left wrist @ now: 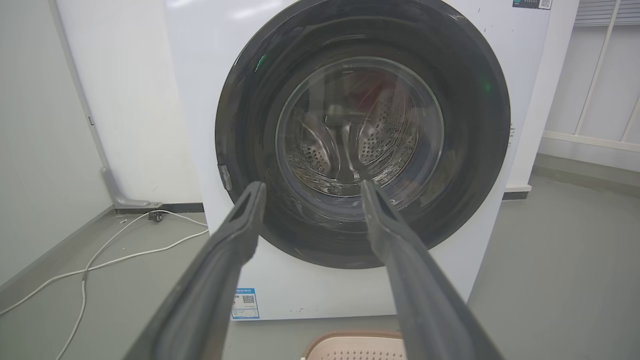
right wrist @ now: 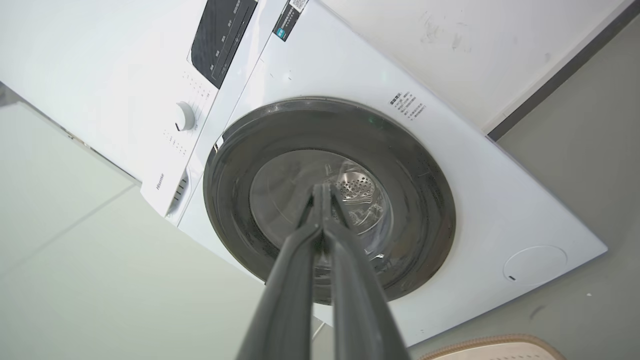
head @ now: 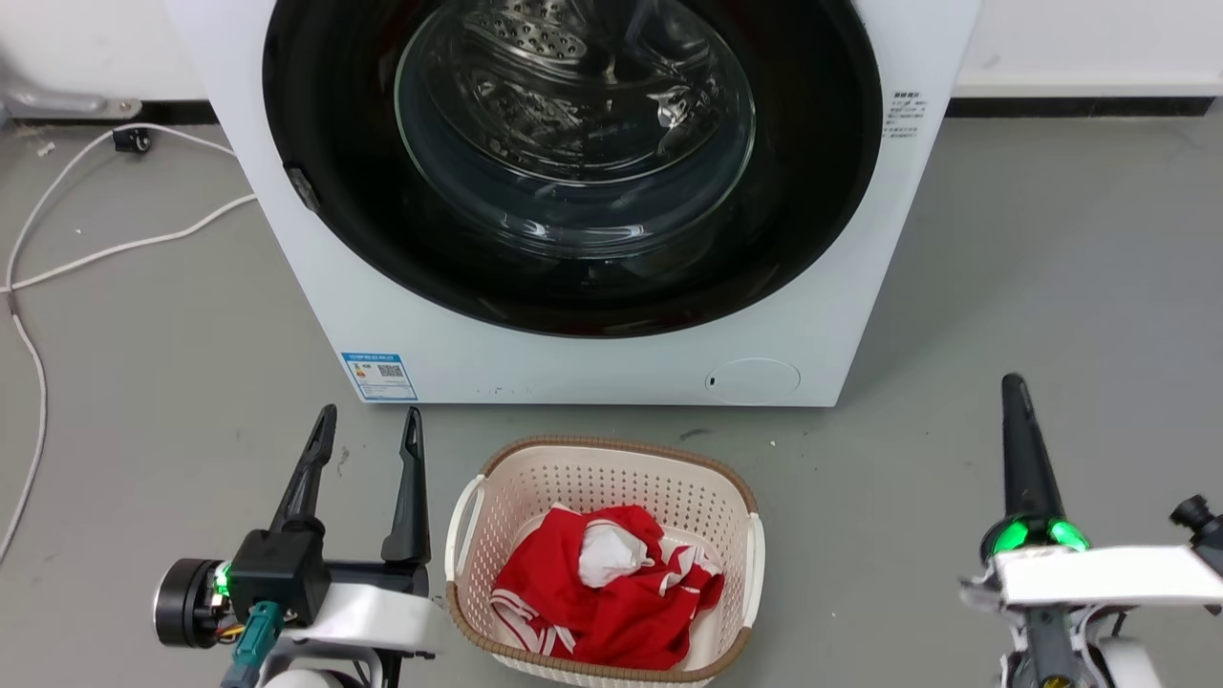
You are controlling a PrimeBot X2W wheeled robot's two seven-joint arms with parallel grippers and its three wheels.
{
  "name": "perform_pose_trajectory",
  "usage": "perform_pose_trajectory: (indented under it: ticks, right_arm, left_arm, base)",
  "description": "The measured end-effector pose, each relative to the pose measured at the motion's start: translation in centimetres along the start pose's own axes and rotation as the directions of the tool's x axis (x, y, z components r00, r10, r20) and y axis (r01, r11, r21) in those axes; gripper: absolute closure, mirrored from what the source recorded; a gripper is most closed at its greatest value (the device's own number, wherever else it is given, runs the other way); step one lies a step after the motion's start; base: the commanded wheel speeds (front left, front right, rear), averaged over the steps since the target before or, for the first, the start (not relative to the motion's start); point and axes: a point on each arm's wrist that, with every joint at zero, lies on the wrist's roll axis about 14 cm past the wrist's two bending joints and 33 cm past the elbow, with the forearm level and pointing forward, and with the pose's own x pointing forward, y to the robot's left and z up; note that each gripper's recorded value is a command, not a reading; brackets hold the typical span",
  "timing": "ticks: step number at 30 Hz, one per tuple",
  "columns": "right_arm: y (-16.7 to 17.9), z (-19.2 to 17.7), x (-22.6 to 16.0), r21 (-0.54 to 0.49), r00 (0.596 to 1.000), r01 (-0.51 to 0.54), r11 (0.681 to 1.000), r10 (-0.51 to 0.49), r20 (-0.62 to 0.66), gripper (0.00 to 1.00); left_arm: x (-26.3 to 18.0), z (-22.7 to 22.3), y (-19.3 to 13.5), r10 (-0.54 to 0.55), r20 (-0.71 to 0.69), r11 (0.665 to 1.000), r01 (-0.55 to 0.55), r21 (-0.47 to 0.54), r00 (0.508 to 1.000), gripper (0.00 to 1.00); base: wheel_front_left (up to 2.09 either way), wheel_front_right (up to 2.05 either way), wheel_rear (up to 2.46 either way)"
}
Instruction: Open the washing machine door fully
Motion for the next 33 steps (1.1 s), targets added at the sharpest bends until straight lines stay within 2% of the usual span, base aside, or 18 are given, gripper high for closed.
perform_pose_trajectory:
  ticks: [2, 4, 9, 12, 17, 20, 25, 26, 33]
  right_arm:
    - [-0.2, 0.4, 0.9, 0.157, 0.999, 0.021, 0.987, -0.027, 0.034, 1.00]
    - [-0.5, 0.9, 2.0, 0.283, 0.997, 0.032, 0.959, -0.052, 0.061, 1.00]
    - [-1.0, 2.6, 5.8, 0.403, 0.988, 0.014, 0.915, -0.075, 0.137, 1.00]
    - [-1.8, 3.2, 8.4, 0.484, 0.981, 0.015, 0.875, -0.107, 0.163, 1.00]
    - [-3.1, 2.5, 12.9, 0.568, 0.983, 0.040, 0.822, -0.133, 0.124, 1.00]
    - [-3.9, 1.9, 15.6, 0.591, 0.987, 0.062, 0.804, -0.137, 0.084, 1.00]
    - [-4.6, 1.0, 20.1, 0.571, 0.993, 0.095, 0.815, -0.120, 0.006, 1.00]
    - [-4.4, 0.1, 22.6, 0.531, 0.994, 0.110, 0.840, -0.094, -0.056, 1.00]
    - [-3.3, -3.2, 26.8, 0.423, 0.971, 0.133, 0.896, -0.032, -0.238, 1.00]
  left_arm:
    - [0.3, -0.1, 0.1, 0.003, -0.001, 1.000, -0.003, -0.006, 1.000, 0.00]
    - [0.8, -0.1, 0.1, 0.002, 0.003, 1.000, -0.002, -0.008, 1.000, 0.00]
    - [2.1, -0.6, 0.3, 0.003, 0.002, 1.000, -0.003, -0.015, 1.000, 0.00]
    - [3.0, -1.2, 0.5, 0.005, -0.006, 1.000, -0.005, -0.017, 1.000, 0.00]
    - [4.5, -2.2, 0.8, 0.002, -0.014, 1.000, -0.003, -0.017, 1.000, 0.00]
    - [5.2, -2.9, 0.9, -0.001, -0.022, 1.000, 0.000, -0.016, 1.000, 0.00]
    - [6.3, -3.8, 1.2, -0.003, -0.028, 1.000, 0.002, -0.014, 1.000, 0.00]
    - [6.9, -4.3, 1.4, -0.002, -0.032, 1.000, 0.001, -0.011, 0.999, 0.00]
    - [8.2, -5.6, 1.4, -0.013, -0.042, 1.000, 0.013, -0.010, 0.999, 0.00]
  base:
    - [0.00, 0.00, 0.00]
    - [0.00, 0.00, 0.00]
    - [0.00, 0.00, 0.00]
    - [0.00, 0.00, 0.00]
    - [0.00, 0.00, 0.00]
    - [0.00, 0.00, 0.00]
    - [0.00, 0.00, 0.00]
    - [0.00, 0.00, 0.00]
    - [0.00, 0.00, 0.00]
